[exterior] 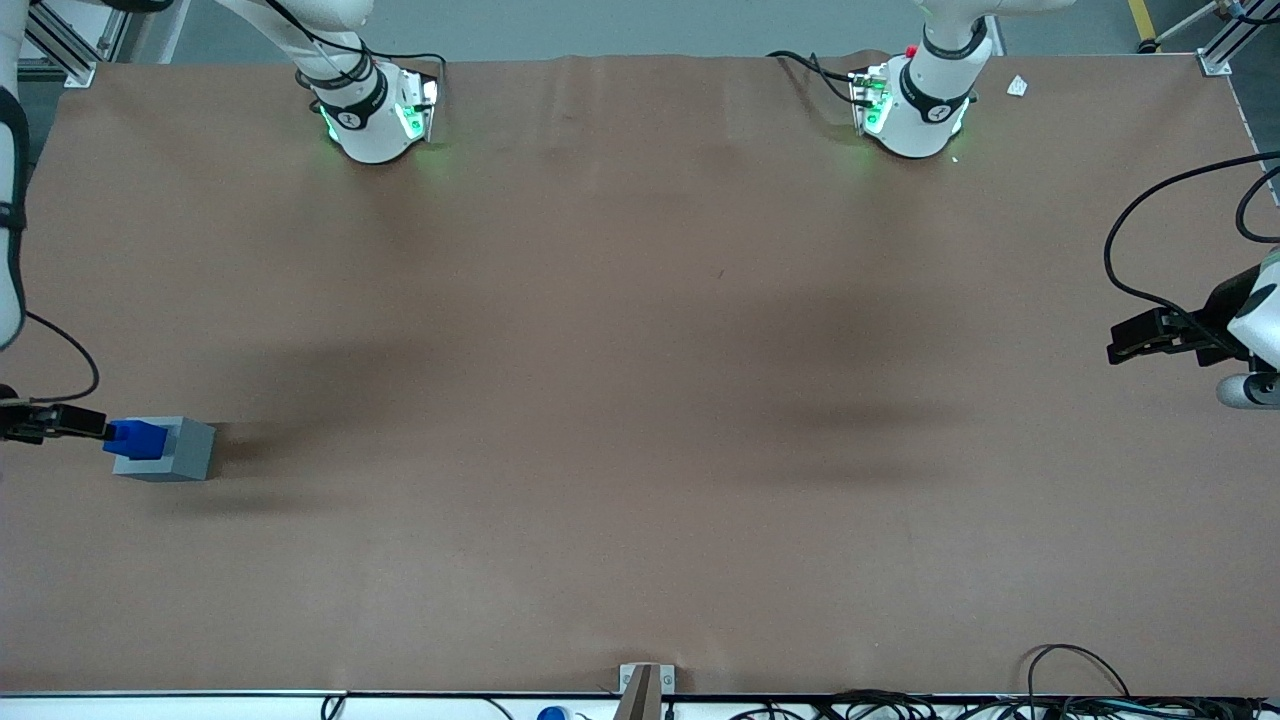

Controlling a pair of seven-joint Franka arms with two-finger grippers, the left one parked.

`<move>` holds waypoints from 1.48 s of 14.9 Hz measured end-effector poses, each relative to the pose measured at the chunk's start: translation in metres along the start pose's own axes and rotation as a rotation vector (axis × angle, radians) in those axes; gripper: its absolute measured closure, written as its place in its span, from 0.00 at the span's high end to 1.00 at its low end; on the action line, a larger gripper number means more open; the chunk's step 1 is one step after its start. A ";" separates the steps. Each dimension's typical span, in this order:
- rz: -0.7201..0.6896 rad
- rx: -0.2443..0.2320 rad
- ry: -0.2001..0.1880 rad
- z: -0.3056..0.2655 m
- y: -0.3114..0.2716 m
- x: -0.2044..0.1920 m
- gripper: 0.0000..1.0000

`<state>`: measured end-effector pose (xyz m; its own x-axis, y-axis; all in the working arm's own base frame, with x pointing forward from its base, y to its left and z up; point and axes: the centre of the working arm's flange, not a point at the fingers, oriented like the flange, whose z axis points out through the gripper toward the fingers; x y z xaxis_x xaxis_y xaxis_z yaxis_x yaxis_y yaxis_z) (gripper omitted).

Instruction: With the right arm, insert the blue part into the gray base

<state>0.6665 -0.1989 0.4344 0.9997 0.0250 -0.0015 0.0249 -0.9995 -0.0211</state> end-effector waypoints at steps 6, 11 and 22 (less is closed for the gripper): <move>0.015 0.005 0.086 -0.096 -0.082 -0.023 1.00; 0.052 0.021 0.102 -0.136 -0.139 -0.061 1.00; 0.033 0.019 0.132 -0.170 -0.163 -0.114 1.00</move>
<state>0.5490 -0.0420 0.6083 0.9916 -0.0117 0.1291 -0.0063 -0.9991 -0.0421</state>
